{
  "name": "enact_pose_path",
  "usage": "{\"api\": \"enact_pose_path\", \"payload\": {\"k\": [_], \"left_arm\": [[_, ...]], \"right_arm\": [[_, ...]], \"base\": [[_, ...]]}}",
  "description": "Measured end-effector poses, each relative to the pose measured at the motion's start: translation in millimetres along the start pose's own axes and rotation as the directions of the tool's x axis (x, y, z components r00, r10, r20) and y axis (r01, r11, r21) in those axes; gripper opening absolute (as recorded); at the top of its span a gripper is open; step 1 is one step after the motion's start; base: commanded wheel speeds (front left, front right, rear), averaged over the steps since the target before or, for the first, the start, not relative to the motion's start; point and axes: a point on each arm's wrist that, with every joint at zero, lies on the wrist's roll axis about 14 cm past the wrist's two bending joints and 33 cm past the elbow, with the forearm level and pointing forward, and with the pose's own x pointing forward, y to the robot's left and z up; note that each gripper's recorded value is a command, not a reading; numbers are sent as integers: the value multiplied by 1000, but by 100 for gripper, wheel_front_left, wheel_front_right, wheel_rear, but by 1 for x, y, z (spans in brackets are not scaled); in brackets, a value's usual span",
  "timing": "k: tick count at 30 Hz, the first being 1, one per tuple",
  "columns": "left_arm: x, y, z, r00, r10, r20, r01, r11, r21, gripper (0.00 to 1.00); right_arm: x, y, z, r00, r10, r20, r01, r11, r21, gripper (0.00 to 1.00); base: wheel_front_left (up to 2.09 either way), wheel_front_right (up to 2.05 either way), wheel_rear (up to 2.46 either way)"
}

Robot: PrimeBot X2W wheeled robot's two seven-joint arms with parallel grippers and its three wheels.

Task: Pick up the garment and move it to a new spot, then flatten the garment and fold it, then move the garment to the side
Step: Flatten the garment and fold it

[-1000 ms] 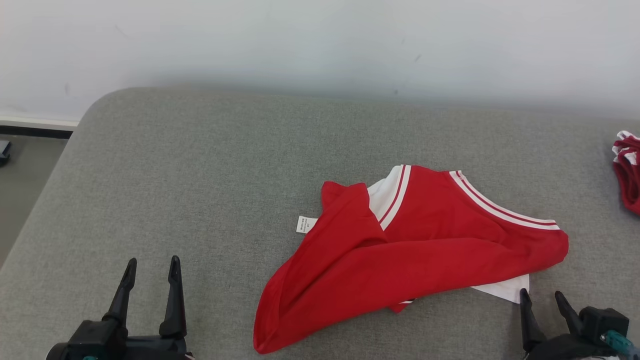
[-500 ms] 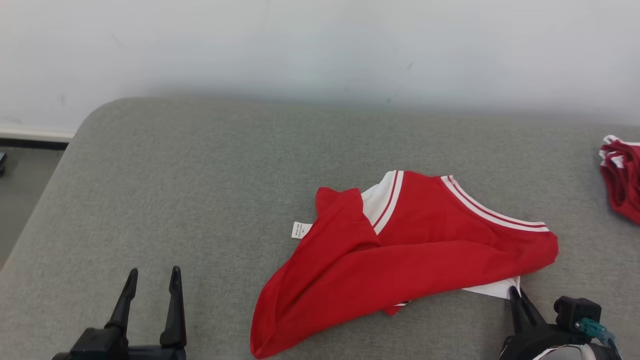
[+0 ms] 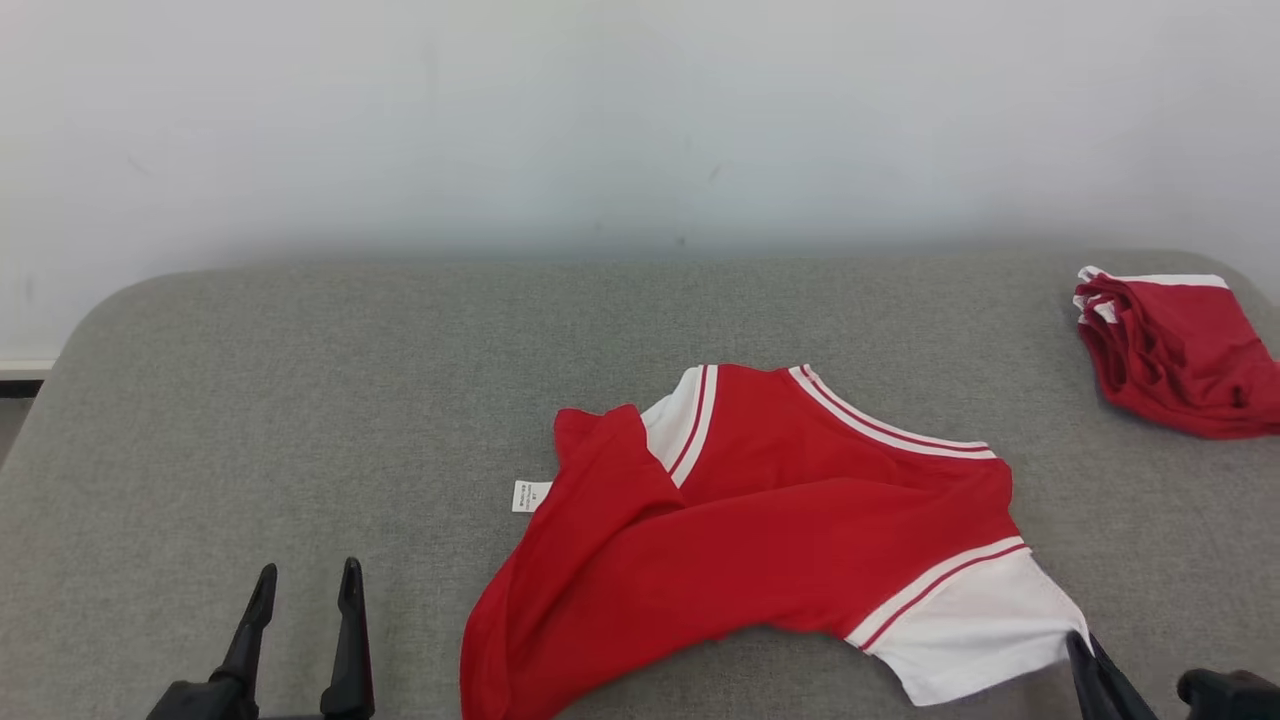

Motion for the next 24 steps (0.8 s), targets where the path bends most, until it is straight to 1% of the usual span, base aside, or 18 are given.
{"api": "enact_pose_path", "payload": {"k": [3, 8, 9, 10, 14, 16, 24], "left_arm": [[2, -4, 1, 1000, -10, 4, 10, 1000, -4, 100], [4, -6, -2, 1000, -16, -2, 16, 1000, -6, 100], [4, -6, -2, 1000, -15, -4, 15, 1000, -6, 100], [4, -6, -2, 1000, -15, -5, 15, 1000, -6, 100], [3, -3, -3, 1000, -10, -7, 10, 1000, -1, 100], [2, -3, 0, 1000, -8, 1, 8, 1000, 0, 100], [-3, 6, 4, 1000, 9, 9, -10, 1000, 12, 100]], "right_arm": [[-21, -11, 0, 999, -36, -20, 37, 999, 10, 0], [-43, -16, 2, 996, -74, -48, 76, 996, 38, 0], [-45, -16, 5, 996, -80, -40, 82, 996, 44, 46], [-45, -15, 6, 996, -81, -41, 83, 995, 50, 100], [-46, -11, 15, 997, -79, -9, 79, 996, 39, 100], [-45, -10, 30, 996, -80, 49, 80, 997, 6, 100], [-40, 6, 61, 979, -45, 199, 50, 999, -20, 100]], "base": [[0, 0, 0], [0, 0, 0], [0, 0, 0], [0, 0, 0], [0, 0, 0], [0, 0, 0], [0, 0, 0]]}}
